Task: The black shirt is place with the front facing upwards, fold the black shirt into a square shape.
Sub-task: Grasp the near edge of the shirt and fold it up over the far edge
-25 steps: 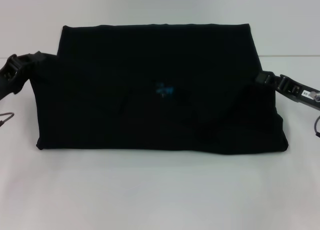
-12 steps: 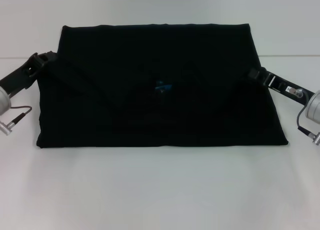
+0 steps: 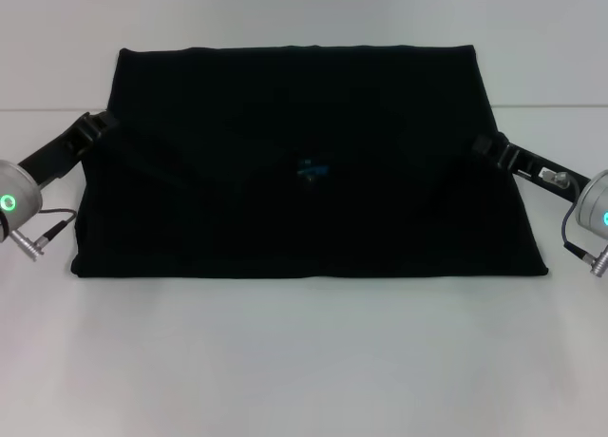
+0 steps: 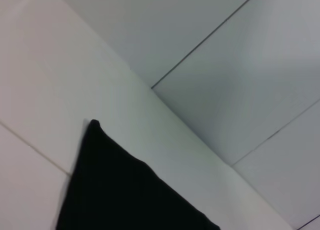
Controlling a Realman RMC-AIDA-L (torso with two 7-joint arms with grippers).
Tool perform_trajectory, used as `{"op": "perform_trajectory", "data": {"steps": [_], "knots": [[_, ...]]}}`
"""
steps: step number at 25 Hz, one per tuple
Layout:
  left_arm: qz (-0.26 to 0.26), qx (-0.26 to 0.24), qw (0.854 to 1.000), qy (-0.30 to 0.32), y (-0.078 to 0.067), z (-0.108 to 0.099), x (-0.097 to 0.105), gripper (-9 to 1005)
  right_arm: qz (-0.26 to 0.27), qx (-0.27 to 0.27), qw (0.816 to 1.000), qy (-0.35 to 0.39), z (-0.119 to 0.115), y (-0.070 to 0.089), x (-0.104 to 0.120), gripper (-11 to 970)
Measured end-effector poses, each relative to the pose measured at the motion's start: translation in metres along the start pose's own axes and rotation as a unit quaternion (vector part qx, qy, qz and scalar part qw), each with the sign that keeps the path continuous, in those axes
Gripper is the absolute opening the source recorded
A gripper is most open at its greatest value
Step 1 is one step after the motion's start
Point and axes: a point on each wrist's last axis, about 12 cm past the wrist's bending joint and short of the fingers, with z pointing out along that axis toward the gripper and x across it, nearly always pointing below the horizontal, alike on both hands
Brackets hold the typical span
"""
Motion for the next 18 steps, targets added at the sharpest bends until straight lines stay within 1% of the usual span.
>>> {"op": "perform_trajectory", "data": {"steps": [3,5,8,12,13,18], "knots": [[0.017,0.001,1.000,-0.006,-0.002,0.001,0.003,111,-0.023,0.003,1.000,-0.004,0.002,0.001,0.003,70],[0.017,0.001,1.000,-0.015,-0.001,0.001,0.004,115,-0.035,0.005,0.999,-0.004,0.003,0.002,0.004,72],[0.006,0.002,1.000,-0.022,0.000,-0.001,0.007,122,-0.030,0.014,0.999,-0.002,0.005,0.001,0.005,154],[-0.002,0.007,1.000,-0.021,0.002,-0.004,0.010,272,-0.008,0.002,1.000,-0.009,0.001,0.001,0.006,264],[-0.006,0.012,1.000,-0.024,0.005,-0.009,0.011,310,-0.004,0.000,1.000,-0.012,-0.001,0.000,0.006,291],[-0.020,0.015,0.999,-0.029,0.013,-0.021,0.015,502,0.004,0.001,1.000,-0.017,-0.006,-0.005,0.007,505]]}}
